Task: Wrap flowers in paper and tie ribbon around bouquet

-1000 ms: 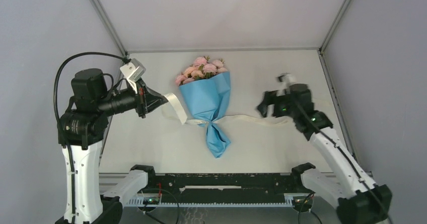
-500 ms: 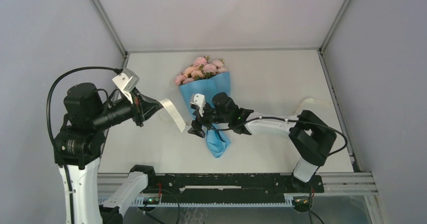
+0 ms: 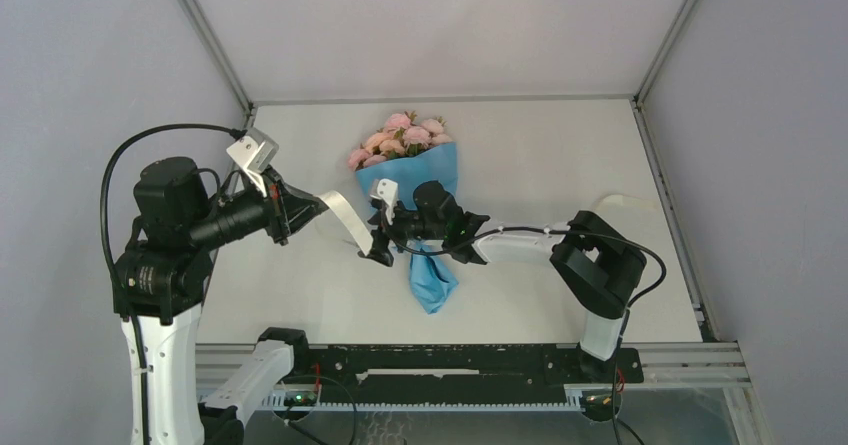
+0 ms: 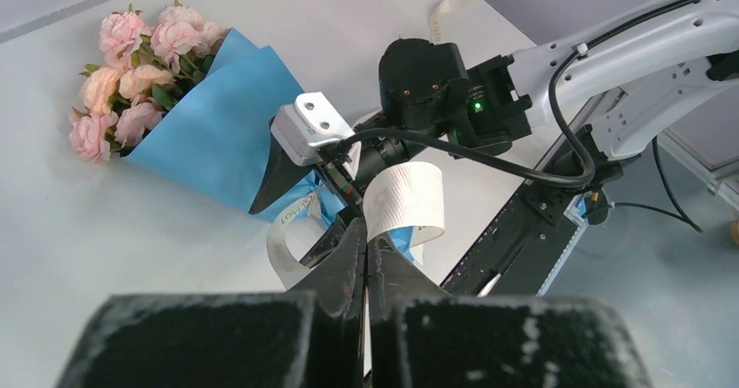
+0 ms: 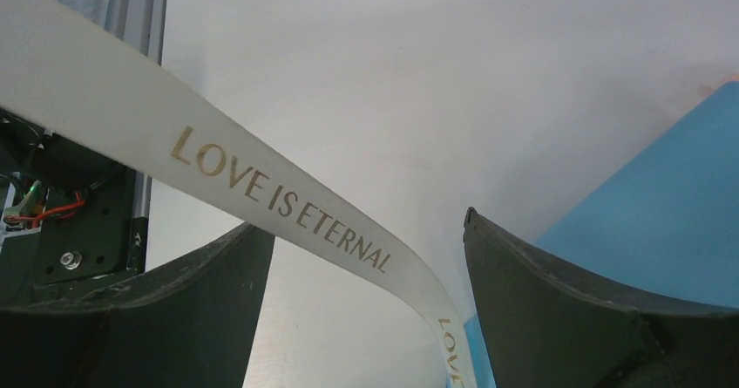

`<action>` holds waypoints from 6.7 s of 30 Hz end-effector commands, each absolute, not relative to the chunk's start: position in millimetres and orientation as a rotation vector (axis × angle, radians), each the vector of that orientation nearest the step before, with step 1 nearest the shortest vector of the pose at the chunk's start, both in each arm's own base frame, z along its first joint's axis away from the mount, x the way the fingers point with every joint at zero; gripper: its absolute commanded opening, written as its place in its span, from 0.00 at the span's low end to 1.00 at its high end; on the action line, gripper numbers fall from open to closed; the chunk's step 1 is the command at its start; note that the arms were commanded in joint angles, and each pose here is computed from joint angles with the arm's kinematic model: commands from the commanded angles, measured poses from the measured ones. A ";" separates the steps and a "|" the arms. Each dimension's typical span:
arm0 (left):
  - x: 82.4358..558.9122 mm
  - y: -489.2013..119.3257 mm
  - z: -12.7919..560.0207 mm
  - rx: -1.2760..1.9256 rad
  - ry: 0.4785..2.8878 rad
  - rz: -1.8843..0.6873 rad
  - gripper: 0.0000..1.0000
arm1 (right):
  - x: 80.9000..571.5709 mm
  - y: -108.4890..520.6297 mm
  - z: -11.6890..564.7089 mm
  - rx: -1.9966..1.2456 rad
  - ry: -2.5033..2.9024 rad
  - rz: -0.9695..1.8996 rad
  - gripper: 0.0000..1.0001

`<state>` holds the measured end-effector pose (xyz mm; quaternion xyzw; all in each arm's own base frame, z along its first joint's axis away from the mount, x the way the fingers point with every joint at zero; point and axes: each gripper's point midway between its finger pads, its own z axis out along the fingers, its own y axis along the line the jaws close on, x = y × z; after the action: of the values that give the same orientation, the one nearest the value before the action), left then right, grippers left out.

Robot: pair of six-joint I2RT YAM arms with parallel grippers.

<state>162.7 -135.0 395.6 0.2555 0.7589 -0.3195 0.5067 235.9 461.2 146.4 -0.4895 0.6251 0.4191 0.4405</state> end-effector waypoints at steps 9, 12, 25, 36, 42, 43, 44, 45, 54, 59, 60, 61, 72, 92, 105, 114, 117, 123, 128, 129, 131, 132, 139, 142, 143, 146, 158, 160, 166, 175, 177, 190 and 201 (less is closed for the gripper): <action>145.5 -149.8 411.6 0.721 1.729 -0.878 0.00 | 262.1 470.2 176.4 -1.015 1.611 1.113 0.11; 114.9 -154.2 379.6 0.976 1.690 -0.903 0.18 | 272.3 455.9 181.3 -0.936 1.689 1.113 0.00; 111.4 -98.6 238.8 1.524 1.840 -0.351 0.75 | 271.5 419.7 203.2 -0.883 1.734 1.114 0.00; 223.7 -202.6 201.6 0.837 1.910 -0.897 0.78 | 264.2 400.7 206.4 -0.782 1.828 1.143 0.00; 251.8 -210.0 179.6 0.955 1.666 -0.968 0.86 | 261.1 391.1 209.0 -0.771 1.813 1.196 0.00; 254.3 -210.1 177.2 0.998 1.610 -0.952 0.88 | 261.7 389.1 209.4 -0.776 1.811 1.196 0.00; 257.1 -210.7 173.7 1.023 1.572 -0.932 0.89 | 261.5 387.3 210.1 -0.785 1.808 1.204 0.00; 257.1 -212.7 171.5 1.038 1.545 -0.940 0.90 | 262.1 385.8 209.9 -0.789 1.809 1.211 0.00; 259.0 -227.3 156.2 1.080 1.446 -1.028 0.63 | 257.0 388.8 205.4 -0.823 1.806 1.283 0.00; 261.6 -231.8 155.1 1.107 1.407 -1.024 0.55 | 252.9 391.7 206.2 -0.833 1.801 1.324 0.00; 260.2 -233.8 154.7 1.123 1.392 -1.021 0.55 | 252.1 392.4 205.2 -0.832 1.805 1.329 0.00; 258.2 -236.0 153.0 1.141 1.378 -1.022 0.54 | 251.2 393.1 205.4 -0.832 1.807 1.334 0.00; 241.7 -239.2 146.2 1.177 1.344 -1.032 0.00 | 256.5 389.1 198.5 -0.781 1.864 1.287 0.15; 237.3 -219.6 124.6 1.267 1.306 -0.785 0.00 | 327.6 -19.2 66.8 0.593 2.564 0.002 0.83; 235.0 -220.1 124.0 1.276 1.302 -0.793 0.00 | 367.7 -60.6 21.8 0.704 2.636 -0.004 0.79; 236.3 -220.2 125.0 1.311 1.265 -0.765 0.00 | 396.2 -65.2 18.9 0.676 2.652 0.155 0.07; 238.1 -219.6 127.9 1.337 1.218 -0.720 0.00 | 401.5 -54.2 46.9 0.589 2.618 0.206 0.00; 235.1 -218.6 125.8 1.379 1.164 -0.686 0.00 | 374.9 110.5 192.5 -0.079 2.336 0.673 0.00; 229.7 -218.3 124.1 1.405 1.131 -0.672 0.00 | 301.8 277.5 315.4 -0.523 1.887 1.043 0.00; 228.9 -217.8 123.7 1.413 1.119 -0.660 0.00 | 287.7 307.7 328.0 -0.567 1.827 1.112 0.00; 225.4 -217.1 123.3 1.426 1.094 -0.645 0.00 | 285.2 344.6 342.2 -0.544 1.772 1.181 0.00; 224.0 -217.0 123.3 1.427 1.090 -0.644 0.00 | 291.4 363.2 343.0 -0.522 1.770 1.192 0.00; 215.9 -217.4 123.7 1.445 1.086 -0.654 0.00 | 323.3 457.9 314.4 -0.477 1.915 1.118 0.00; 215.4 -217.4 125.3 1.444 1.088 -0.655 0.00 | 310.8 494.0 297.1 -0.545 1.964 1.087 0.00; 214.8 -217.4 125.2 1.444 1.087 -0.655 0.00 | 311.1 499.6 288.1 -0.545 1.982 1.057 0.00; 213.6 -217.3 126.3 1.442 1.086 -0.657 0.00 | 327.4 495.3 263.3 -0.461 2.055 1.053 0.00; 217.0 -218.0 134.8 1.382 1.145 -0.692 0.00 | 296.7 423.5 283.1 -0.909 1.873 1.167 0.98; 217.9 -218.0 137.4 1.372 1.148 -0.692 0.00 | 280.2 399.4 289.3 -1.006 1.764 1.222 0.98; 214.4 -218.6 136.1 1.376 1.155 -0.716 0.00 | 230.2 356.9 232.1 -1.354 1.495 1.214 0.94; 213.1 -219.0 135.0 1.404 1.141 -0.715 0.00 | 211.7 401.0 199.3 -1.581 1.226 1.178 0.94; 212.9 -219.0 135.5 1.405 1.146 -0.719 0.00 | 209.5 405.5 196.8 -1.587 1.210 1.196 0.92; 217.9 -220.3 138.0 1.387 1.184 -0.738 0.00 | 195.8 416.9 176.2 -1.575 1.318 1.297 0.25; 242.2 -165.1 129.3 1.828 1.051 -0.227 0.74 | 223.6 398.8 167.2 -1.394 1.611 1.259 0.00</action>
<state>221.2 -204.5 119.7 0.6320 0.5018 -0.2486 0.5357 206.1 406.1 156.5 -0.5774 0.5698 0.4891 0.3205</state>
